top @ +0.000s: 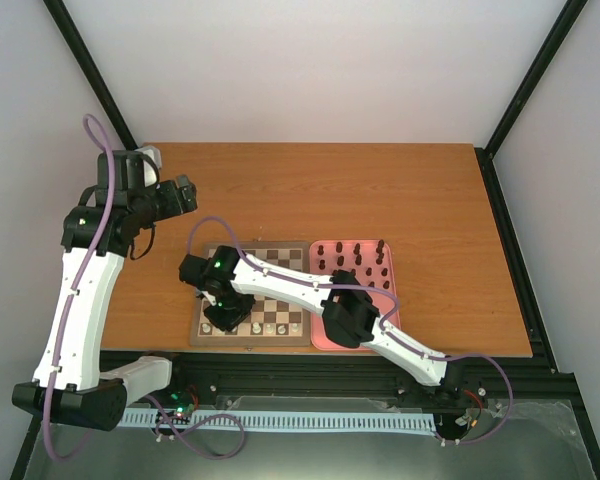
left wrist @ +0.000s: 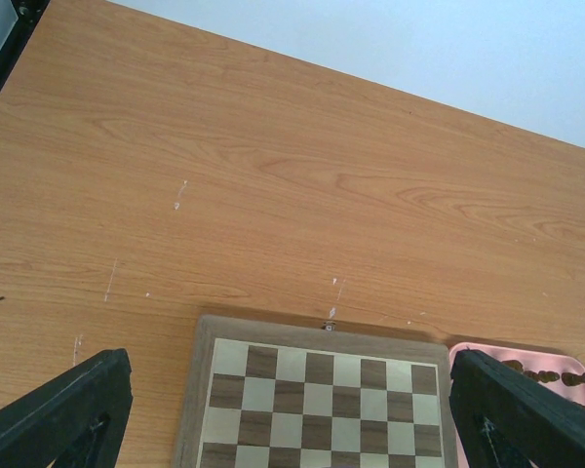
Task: Set up the chess pieces on the board
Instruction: Place the chess piece on the chessboard.
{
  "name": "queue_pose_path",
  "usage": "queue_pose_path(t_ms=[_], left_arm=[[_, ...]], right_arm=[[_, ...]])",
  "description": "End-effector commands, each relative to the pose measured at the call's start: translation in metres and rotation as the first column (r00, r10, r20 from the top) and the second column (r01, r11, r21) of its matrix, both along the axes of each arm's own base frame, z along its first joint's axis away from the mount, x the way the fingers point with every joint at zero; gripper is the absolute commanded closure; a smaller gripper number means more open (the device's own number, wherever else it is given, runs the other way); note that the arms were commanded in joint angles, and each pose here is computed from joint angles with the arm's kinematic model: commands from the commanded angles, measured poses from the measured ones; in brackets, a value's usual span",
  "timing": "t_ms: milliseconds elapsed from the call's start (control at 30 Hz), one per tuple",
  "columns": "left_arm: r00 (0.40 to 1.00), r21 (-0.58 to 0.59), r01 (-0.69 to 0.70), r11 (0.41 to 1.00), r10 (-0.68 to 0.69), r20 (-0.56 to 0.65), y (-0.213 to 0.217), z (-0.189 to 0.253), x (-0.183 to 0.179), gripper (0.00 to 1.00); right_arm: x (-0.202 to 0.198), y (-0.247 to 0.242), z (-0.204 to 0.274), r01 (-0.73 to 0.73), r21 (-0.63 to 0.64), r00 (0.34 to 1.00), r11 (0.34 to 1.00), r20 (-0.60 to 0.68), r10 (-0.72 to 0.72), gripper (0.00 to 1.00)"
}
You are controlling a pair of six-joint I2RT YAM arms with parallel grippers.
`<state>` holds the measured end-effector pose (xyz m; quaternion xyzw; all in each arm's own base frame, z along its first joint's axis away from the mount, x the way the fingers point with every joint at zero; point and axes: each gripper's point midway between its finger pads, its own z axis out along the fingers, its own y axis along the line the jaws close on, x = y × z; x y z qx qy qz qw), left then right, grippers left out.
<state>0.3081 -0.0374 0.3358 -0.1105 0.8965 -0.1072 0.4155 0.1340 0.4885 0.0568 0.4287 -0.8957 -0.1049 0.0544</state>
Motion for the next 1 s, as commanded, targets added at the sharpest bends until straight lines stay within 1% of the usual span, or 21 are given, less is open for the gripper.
queue_pose_path(t_ms=[0,300,500,733,800,867,967], left_arm=[[0.999,-0.003,0.021,1.000,-0.021,0.028,-0.005,0.007,0.004,0.00],[1.000,-0.002,0.018,1.000,-0.018,0.021,-0.004,0.005,0.005,0.00],[1.000,-0.002,0.021,1.000,-0.021,0.020,-0.005,0.006,0.006,0.00],[1.000,-0.001,0.020,1.000,-0.020,0.019,-0.005,0.007,0.007,0.00],[1.000,0.003,0.019,1.000,-0.019,0.017,-0.004,0.006,0.007,0.00],[1.000,0.005,0.018,1.000,-0.018,0.018,-0.004,0.006,0.006,0.00],[1.000,0.008,0.017,1.000,-0.017,0.016,-0.003,0.006,0.006,0.00]], right_arm=[[-0.001,0.008,0.009,-0.022,0.049,1.000,0.999,-0.018,0.023,0.80],[0.005,0.004,0.010,-0.012,0.035,1.000,0.999,0.008,0.012,0.79],[0.014,-0.007,0.026,0.007,0.023,0.998,1.000,0.055,-0.008,0.68],[0.020,-0.019,0.068,0.031,0.055,0.993,0.998,0.114,-0.037,0.64],[0.023,-0.025,0.083,0.038,0.066,0.989,0.997,0.140,-0.047,0.60],[0.023,-0.032,0.096,0.039,0.080,0.987,0.996,0.153,-0.050,0.53],[0.022,-0.044,0.110,0.042,0.083,0.985,0.996,0.166,-0.055,0.49]])
